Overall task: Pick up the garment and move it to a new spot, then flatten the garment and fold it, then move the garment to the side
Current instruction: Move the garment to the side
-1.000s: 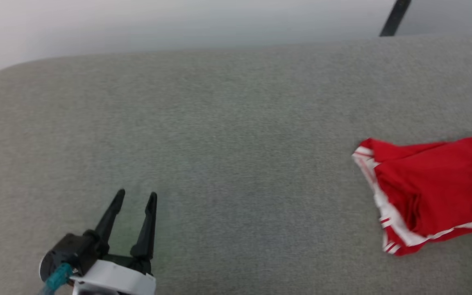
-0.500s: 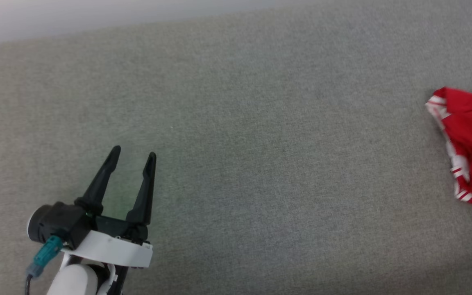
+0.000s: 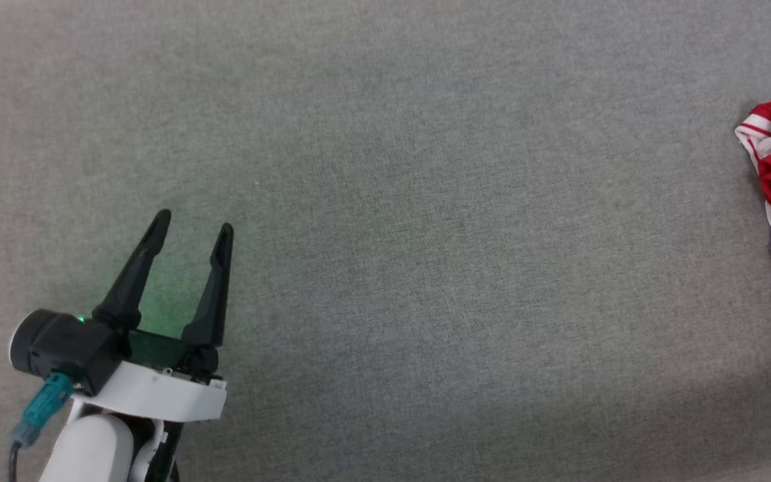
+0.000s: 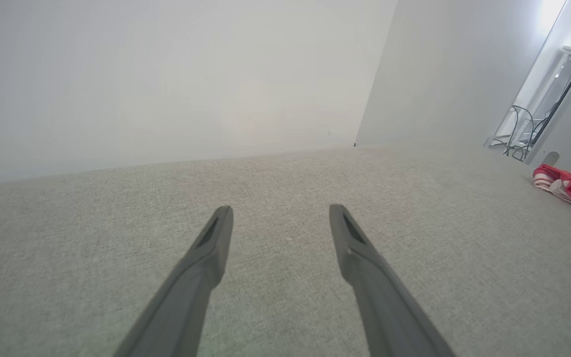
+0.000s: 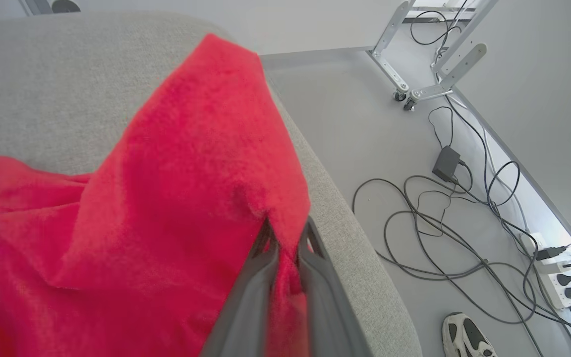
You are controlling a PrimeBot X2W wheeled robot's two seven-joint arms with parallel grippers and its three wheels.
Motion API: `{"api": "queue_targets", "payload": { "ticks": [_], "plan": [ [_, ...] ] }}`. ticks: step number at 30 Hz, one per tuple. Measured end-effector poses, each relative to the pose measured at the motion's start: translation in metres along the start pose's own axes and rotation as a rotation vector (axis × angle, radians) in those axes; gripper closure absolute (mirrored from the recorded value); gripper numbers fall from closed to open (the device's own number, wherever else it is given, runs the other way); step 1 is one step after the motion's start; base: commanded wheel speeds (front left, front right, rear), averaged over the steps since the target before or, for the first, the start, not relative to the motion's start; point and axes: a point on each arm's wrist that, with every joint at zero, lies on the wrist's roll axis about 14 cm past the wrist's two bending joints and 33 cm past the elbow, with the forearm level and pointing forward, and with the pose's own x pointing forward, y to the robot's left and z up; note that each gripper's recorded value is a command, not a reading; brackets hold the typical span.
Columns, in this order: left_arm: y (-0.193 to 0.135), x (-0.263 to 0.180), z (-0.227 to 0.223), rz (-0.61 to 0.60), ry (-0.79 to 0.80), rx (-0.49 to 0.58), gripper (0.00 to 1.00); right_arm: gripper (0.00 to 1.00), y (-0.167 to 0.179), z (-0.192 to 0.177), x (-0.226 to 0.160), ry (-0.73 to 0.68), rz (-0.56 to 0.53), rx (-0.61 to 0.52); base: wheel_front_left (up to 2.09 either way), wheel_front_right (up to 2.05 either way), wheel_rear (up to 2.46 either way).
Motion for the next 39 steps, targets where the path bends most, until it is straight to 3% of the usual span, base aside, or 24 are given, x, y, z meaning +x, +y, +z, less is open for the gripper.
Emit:
{"api": "queue_targets", "payload": {
  "ticks": [2,3,4,5,6,7,8,19,23,27,39],
  "plan": [
    [0.001,0.001,-0.004,-0.001,0.009,-0.003,0.0,1.0,0.001,-0.006,0.004,0.015,-0.008,-0.02,0.0,0.0,0.0],
    [0.001,0.002,-0.006,-0.002,0.011,-0.003,0.0,0.88,0.003,-0.008,0.005,0.018,-0.011,-0.023,0.0,0.0,0.0],
    [0.002,0.002,-0.006,-0.001,0.012,-0.002,0.0,0.69,0.003,-0.008,0.007,0.015,-0.013,-0.022,0.0,0.0,0.0],
    [0.002,0.002,-0.006,-0.001,0.01,-0.002,0.0,0.69,0.003,-0.008,0.008,0.012,-0.017,-0.027,0.0,0.0,0.0],
    [0.002,0.002,-0.005,0.0,0.009,-0.001,0.0,0.52,0.003,-0.007,0.008,0.008,-0.021,-0.028,0.0,0.0,0.0],
    [0.002,0.002,-0.004,0.001,0.007,0.0,0.0,0.09,0.002,-0.007,0.008,0.001,-0.022,-0.025,0.0,0.0,0.0],
    [0.003,0.002,-0.003,0.003,0.007,0.0,0.0,0.0,0.002,-0.007,0.008,0.001,-0.025,-0.024,0.0,0.0,0.0],
    [-0.001,-0.014,0.014,0.05,-0.012,-0.014,0.0,0.0,0.014,0.02,-0.006,-0.093,0.032,-0.045,0.0,0.0,0.0],
    [0.0,-0.029,0.022,0.088,-0.021,-0.022,0.0,0.0,0.049,0.021,-0.018,-0.119,0.135,-0.054,0.0,0.0,0.0],
    [0.008,-0.056,0.031,0.154,-0.024,-0.019,0.0,0.0,0.107,0.02,-0.041,-0.155,0.301,-0.071,0.0,0.0,0.0],
    [0.019,-0.121,0.041,0.28,-0.023,-0.018,0.0,0.0,0.21,0.01,-0.12,-0.28,0.631,0.03,0.0,0.0,0.0]
  ]
}}
